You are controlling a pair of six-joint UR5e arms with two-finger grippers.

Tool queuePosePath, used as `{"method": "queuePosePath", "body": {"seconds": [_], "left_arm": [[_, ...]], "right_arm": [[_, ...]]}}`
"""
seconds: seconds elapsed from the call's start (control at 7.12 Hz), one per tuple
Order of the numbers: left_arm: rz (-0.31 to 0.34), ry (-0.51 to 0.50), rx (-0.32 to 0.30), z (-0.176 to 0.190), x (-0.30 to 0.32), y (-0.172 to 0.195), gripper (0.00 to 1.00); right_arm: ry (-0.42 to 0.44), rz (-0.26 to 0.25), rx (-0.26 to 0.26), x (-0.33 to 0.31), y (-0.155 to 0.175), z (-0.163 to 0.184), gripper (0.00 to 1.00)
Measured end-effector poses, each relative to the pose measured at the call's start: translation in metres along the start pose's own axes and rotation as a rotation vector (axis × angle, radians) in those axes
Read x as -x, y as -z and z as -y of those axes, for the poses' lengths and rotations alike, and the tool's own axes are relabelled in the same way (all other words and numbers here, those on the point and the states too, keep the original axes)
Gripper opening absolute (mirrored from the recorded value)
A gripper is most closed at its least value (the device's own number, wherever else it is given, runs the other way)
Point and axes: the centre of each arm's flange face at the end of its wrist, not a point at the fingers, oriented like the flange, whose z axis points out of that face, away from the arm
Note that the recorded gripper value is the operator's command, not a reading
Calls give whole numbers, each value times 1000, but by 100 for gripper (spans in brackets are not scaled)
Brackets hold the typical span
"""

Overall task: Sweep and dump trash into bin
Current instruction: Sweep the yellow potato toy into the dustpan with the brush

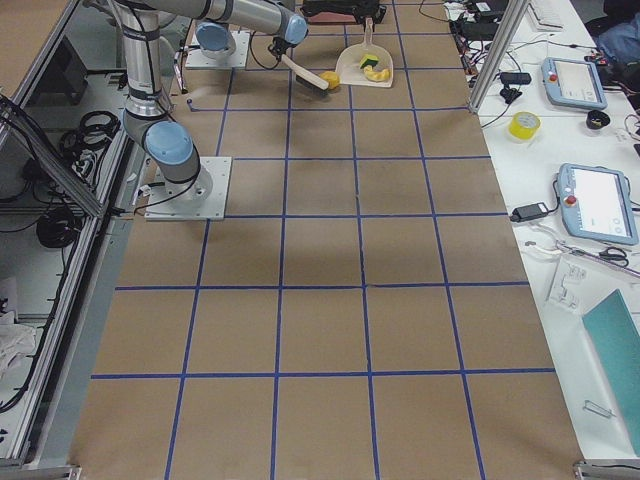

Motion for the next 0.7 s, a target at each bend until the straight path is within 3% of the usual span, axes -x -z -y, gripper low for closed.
{"method": "queuePosePath", "body": {"seconds": [0.7], "left_arm": [[8, -10, 40, 11, -51, -23, 2]], "right_arm": [[37, 39, -10, 43, 4, 47, 0]]}}
